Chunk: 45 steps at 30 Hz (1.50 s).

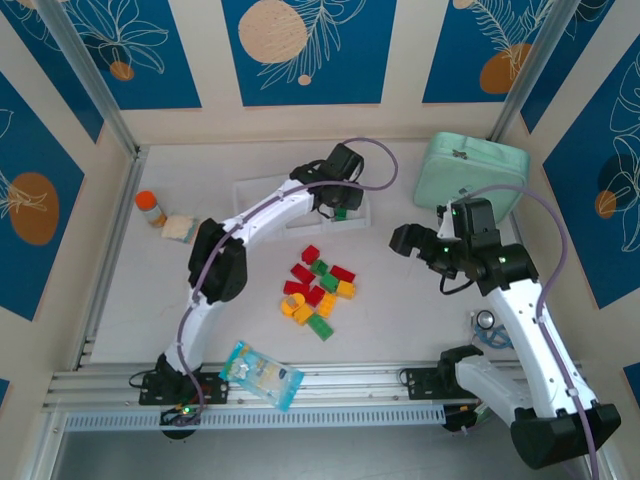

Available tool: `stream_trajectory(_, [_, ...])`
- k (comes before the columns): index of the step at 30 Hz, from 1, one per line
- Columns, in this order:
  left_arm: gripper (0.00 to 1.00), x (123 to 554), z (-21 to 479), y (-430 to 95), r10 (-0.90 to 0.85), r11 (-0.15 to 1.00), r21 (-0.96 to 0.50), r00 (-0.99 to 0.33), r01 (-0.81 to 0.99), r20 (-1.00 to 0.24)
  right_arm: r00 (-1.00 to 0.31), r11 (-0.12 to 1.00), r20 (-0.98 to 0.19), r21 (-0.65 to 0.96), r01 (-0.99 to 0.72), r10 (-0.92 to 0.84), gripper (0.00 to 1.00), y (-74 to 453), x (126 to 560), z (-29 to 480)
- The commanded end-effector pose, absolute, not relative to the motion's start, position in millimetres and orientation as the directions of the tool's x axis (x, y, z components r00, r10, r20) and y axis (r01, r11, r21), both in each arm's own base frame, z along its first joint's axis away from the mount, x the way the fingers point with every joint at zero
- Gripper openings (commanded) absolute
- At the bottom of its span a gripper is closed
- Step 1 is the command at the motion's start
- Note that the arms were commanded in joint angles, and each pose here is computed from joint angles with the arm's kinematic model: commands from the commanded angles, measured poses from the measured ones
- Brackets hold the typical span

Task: Sort the legos into containers by color
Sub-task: Place the lego in the container, then pick up the lego from the center of the table.

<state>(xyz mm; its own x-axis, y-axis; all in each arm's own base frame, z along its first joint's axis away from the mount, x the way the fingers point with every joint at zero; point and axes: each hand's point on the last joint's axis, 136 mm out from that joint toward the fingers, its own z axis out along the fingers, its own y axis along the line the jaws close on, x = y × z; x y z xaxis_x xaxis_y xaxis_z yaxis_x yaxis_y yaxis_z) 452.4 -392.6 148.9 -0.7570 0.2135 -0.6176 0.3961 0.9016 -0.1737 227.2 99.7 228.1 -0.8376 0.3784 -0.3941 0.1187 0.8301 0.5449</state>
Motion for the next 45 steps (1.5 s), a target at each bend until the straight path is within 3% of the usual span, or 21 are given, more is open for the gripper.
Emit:
stream_trajectory(1, [0.10,477.2,153.1,-389.1,0.209,0.908,-0.147,-0.727,0.393,-0.654,-0.858,0.825,-0.352,0.550,0.133,0.373,0.97,99.1,210.5,225.2])
stream_trajectory(6, [0.25,494.7,137.8,-372.0,0.191,0.927,-0.130,-0.743,0.351,-0.642,-0.860,0.824,-0.356,0.554,0.121,0.366,0.98,98.1,200.7,231.7])
stream_trajectory(8, [0.39,499.1,137.4,-367.4,0.187,0.930,-0.128,-0.742,0.345,-0.644,-0.862,0.819,-0.353,0.561,0.117,0.365,0.99,99.4,198.7,233.2])
stream_trajectory(14, [0.69,496.4,148.3,-363.1,0.200,0.919,-0.134,-0.732,0.371,-0.651,-0.880,0.804,-0.287,0.573,0.159,0.379,1.00,103.4,195.6,225.1])
stream_trajectory(24, [0.87,465.2,213.3,-353.6,0.176,0.877,-0.196,-0.673,0.438,-0.718,-0.910,0.788,-0.206,0.589,0.178,0.360,1.00,122.5,193.2,211.6])
stream_trajectory(27, [1.00,444.2,235.8,-331.2,0.156,0.883,-0.185,-0.641,0.432,-0.752,-0.926,0.797,-0.167,0.573,0.189,0.340,0.99,133.2,195.3,198.7])
stream_trajectory(37, [0.99,326.6,222.3,-228.7,0.191,0.916,-0.127,-0.692,0.380,-0.696,-0.928,0.844,-0.009,0.420,0.335,0.372,0.92,179.1,208.3,123.3])
stream_trajectory(42, [0.99,264.1,214.9,-203.2,0.206,0.883,-0.196,-0.727,0.427,-0.655,-0.944,0.901,0.003,0.295,0.317,0.331,0.90,195.3,216.6,95.0])
stream_trajectory(45, [0.99,236.3,215.0,-186.2,0.206,0.879,-0.214,-0.744,0.426,-0.635,-0.959,0.918,0.001,0.290,0.272,0.284,0.82,210.1,221.7,84.7])
